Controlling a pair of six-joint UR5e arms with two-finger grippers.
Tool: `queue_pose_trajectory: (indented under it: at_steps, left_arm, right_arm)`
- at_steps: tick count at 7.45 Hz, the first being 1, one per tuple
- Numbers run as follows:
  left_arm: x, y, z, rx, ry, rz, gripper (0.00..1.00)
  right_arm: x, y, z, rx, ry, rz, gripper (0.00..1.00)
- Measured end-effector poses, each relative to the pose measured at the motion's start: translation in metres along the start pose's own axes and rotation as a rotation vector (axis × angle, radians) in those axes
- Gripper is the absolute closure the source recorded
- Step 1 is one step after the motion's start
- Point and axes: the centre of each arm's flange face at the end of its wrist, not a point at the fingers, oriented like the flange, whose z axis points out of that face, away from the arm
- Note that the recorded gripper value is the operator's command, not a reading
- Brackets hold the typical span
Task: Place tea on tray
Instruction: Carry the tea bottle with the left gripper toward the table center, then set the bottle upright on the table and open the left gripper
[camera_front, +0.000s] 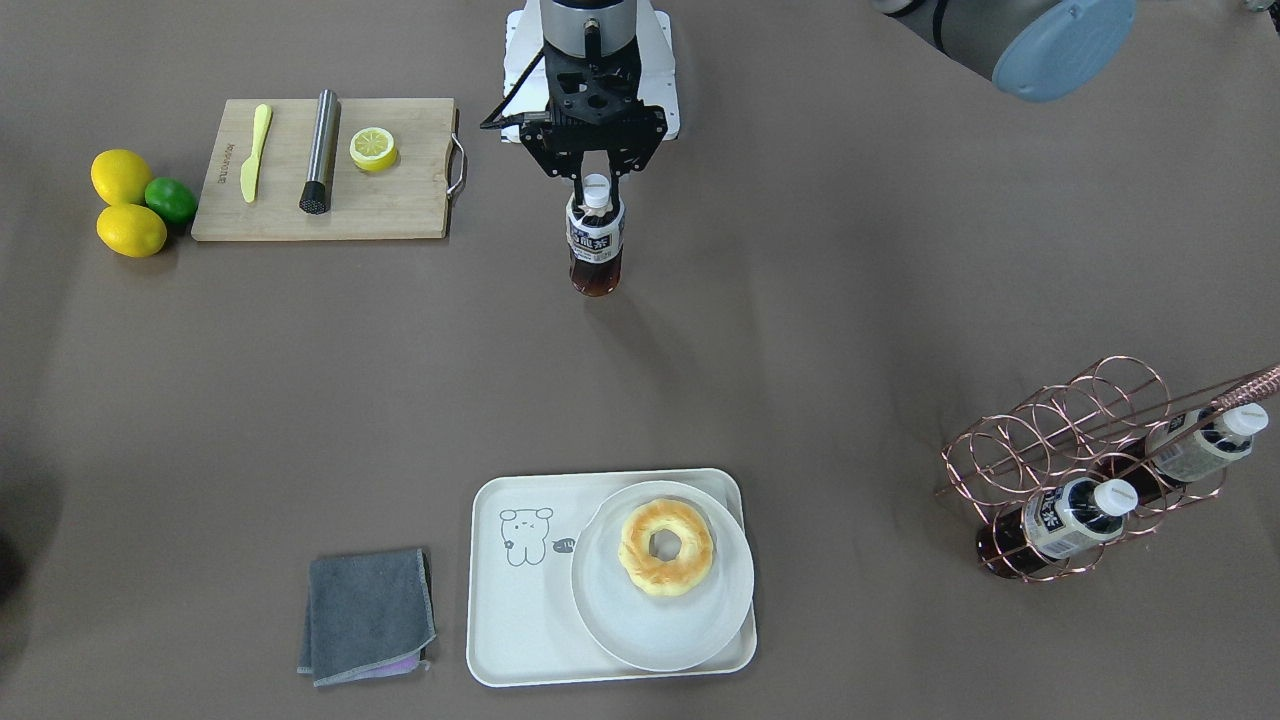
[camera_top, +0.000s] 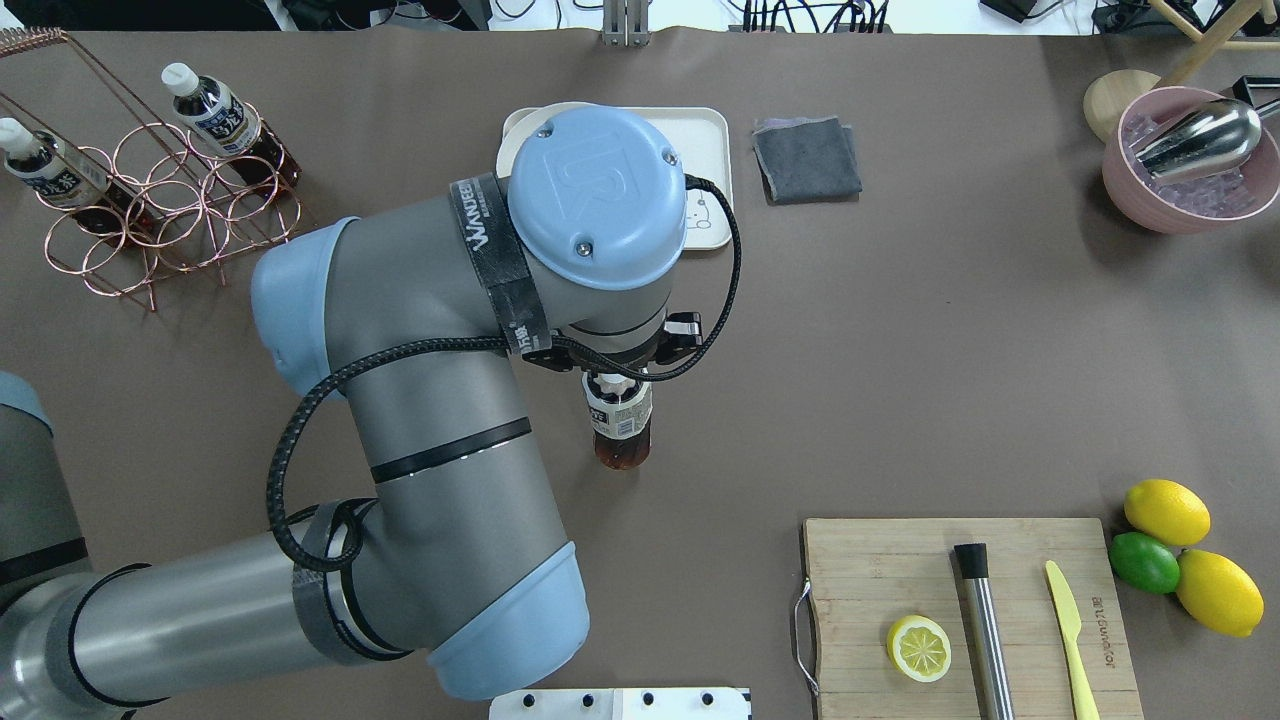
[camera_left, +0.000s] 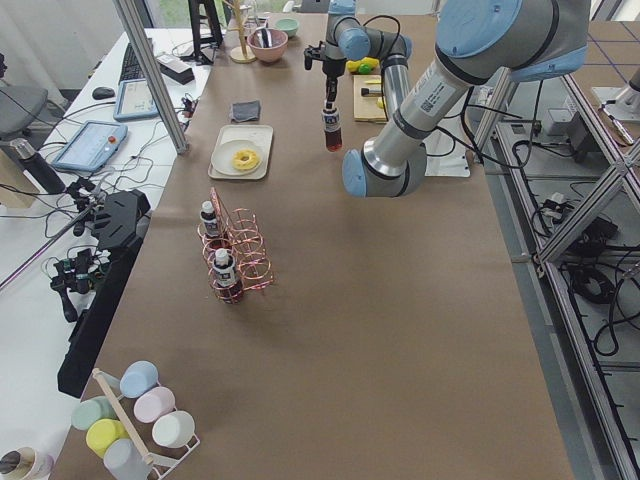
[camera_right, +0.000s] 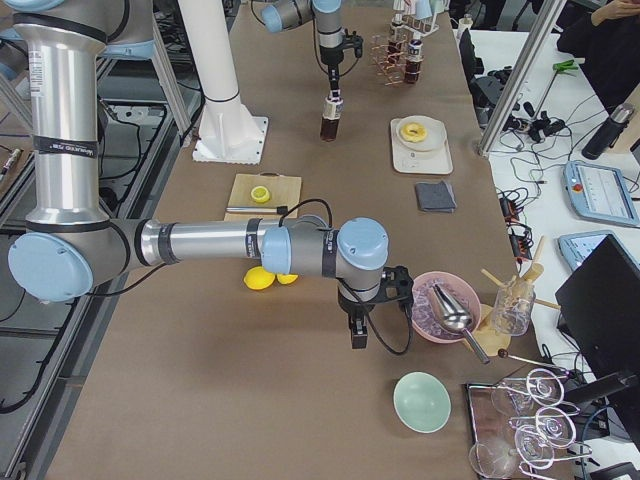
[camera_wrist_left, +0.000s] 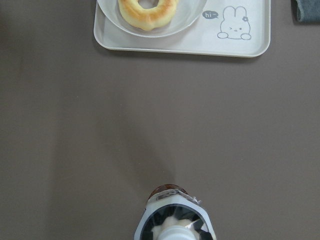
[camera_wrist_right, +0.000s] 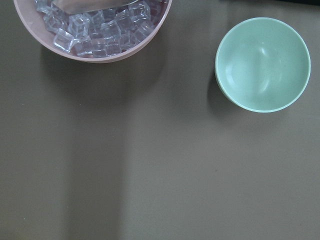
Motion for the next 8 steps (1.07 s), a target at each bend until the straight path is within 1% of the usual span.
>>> queue_pose_trajectory:
  at_steps: [5,6,8]
  left_arm:
    - [0.000,0.012,0.020,-0.006,0.000,0.015,1.00]
    - [-0.001,0.013,0.023,-0.006,-0.001,0.016,0.03]
    - [-0.003,0.014,0.024,-0.003,0.000,0.017,0.02]
  right_arm:
    - [0.001,0.000,0.001,-0.002,0.000,0.002,0.00]
    - [0.001,0.000,0.001,-0.002,0.000,0.002,0.00]
    - [0.001,0.000,0.001,-0.002,0.000,0.002,0.00]
